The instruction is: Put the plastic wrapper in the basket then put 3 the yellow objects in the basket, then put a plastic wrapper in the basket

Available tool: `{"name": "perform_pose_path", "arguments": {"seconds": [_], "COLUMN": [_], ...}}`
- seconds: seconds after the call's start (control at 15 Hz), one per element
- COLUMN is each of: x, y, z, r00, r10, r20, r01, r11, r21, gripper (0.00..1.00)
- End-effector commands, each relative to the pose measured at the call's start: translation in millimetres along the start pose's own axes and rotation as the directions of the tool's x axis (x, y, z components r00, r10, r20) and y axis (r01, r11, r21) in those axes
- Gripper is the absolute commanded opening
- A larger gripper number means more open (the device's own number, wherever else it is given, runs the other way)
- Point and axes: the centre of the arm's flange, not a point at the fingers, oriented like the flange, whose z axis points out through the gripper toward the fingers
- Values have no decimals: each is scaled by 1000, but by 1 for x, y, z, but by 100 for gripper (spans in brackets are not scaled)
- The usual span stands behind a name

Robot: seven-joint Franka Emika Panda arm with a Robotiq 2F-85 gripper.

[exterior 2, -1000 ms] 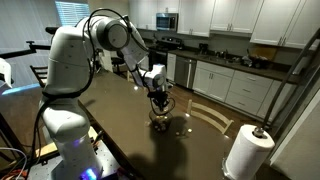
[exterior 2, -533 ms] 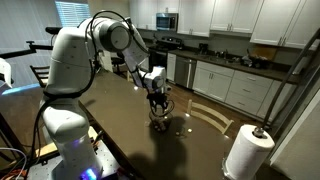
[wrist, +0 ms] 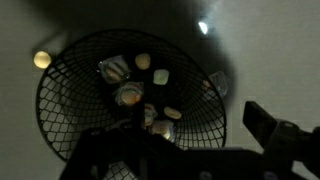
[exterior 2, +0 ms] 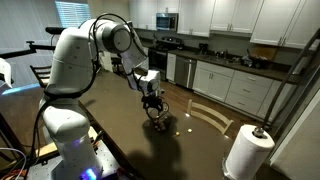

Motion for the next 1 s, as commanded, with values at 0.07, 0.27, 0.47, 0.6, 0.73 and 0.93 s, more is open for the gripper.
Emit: {"name": "perform_pose_path", "arguments": {"seconds": [0.07,0.27,0.47,0.6,0.73,0.93], "x": [-2,-5,-7,-7,-7,-8], "y": [-8,-12,-19,-25,-32,-43], "z": [5,5,-3,-8,-12,-9], "r00": [999,995,982,971,958,923], "r10": [-38,-92,-188,-239,-287,-386], "r20": [15,28,6,-8,-6,10], "r01": [38,91,188,239,287,383], "r11": [999,996,981,970,957,919], "r21": [-16,17,54,46,49,96], "gripper": [100,100,100,100,100,100]}}
